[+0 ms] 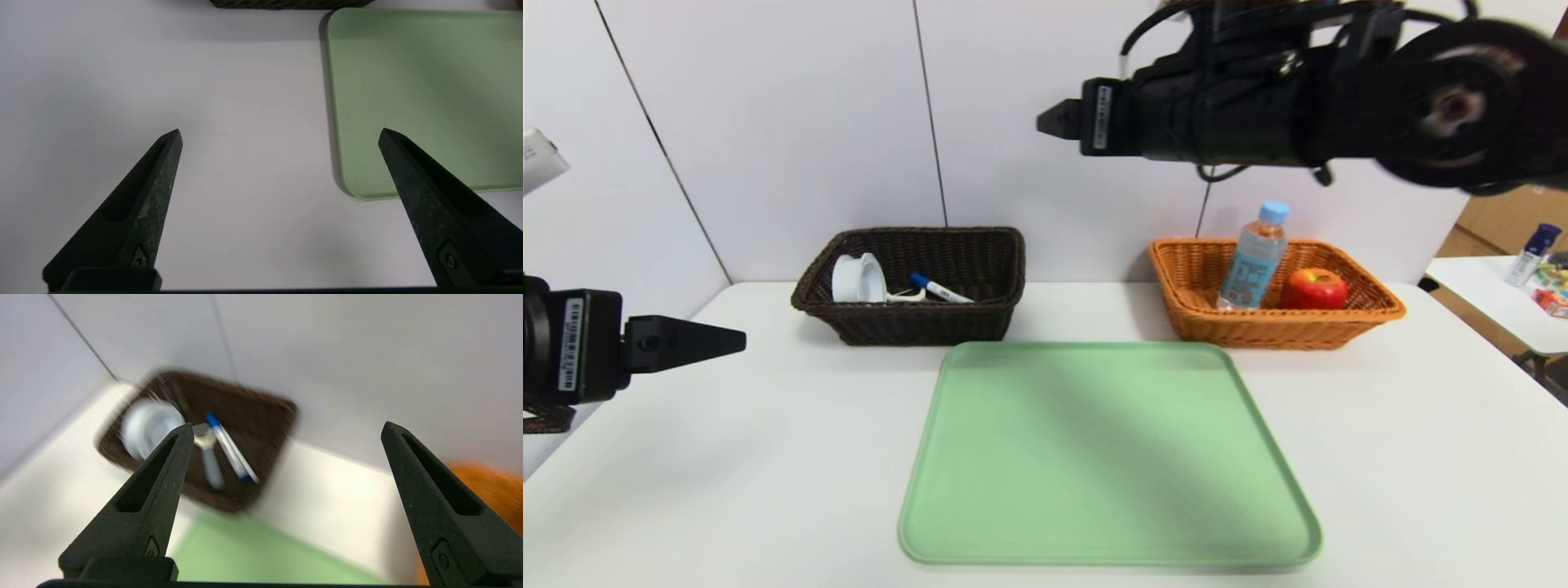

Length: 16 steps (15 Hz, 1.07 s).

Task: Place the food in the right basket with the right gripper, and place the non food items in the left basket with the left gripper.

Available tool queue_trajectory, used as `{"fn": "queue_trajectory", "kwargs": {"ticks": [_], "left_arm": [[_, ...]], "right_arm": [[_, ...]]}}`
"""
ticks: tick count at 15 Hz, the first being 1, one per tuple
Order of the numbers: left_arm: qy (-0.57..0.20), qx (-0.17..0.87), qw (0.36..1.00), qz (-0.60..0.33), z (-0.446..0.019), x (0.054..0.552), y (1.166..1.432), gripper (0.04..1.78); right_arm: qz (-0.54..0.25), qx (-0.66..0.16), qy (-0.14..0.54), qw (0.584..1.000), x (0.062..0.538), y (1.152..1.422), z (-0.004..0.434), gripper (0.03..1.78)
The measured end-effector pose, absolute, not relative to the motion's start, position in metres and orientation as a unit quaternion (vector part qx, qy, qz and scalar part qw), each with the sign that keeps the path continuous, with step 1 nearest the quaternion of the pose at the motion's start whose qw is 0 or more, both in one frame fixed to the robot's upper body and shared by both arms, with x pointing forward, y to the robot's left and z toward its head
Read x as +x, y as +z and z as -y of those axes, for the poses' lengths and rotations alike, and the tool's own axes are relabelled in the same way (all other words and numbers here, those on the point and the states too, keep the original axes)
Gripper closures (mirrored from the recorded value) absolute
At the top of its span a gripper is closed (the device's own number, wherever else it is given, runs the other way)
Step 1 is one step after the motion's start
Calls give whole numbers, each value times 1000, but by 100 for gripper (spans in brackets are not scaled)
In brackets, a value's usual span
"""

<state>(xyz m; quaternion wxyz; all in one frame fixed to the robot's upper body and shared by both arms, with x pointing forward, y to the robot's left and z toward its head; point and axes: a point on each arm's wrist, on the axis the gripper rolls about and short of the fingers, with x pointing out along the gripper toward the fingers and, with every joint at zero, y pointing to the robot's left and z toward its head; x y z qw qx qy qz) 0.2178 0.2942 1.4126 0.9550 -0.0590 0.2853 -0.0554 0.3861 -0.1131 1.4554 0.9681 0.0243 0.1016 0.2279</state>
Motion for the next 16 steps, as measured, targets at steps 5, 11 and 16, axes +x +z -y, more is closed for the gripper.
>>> {"fn": "queue_trajectory", "kwargs": {"ticks": [5,11,16], "left_arm": [[-54,-73,967,-239,-308,180,1438,13],[49,-105,975,-188,-336,103,1440,13],[82,-104,977,-167,-338,30,1384,13]], "right_arm": [[-264,-39,87,960,302,1481,230,16],[-249,12,-74,966,187,1476,327,13],[-166,37,-110,979,85,1427,343,12]]}}
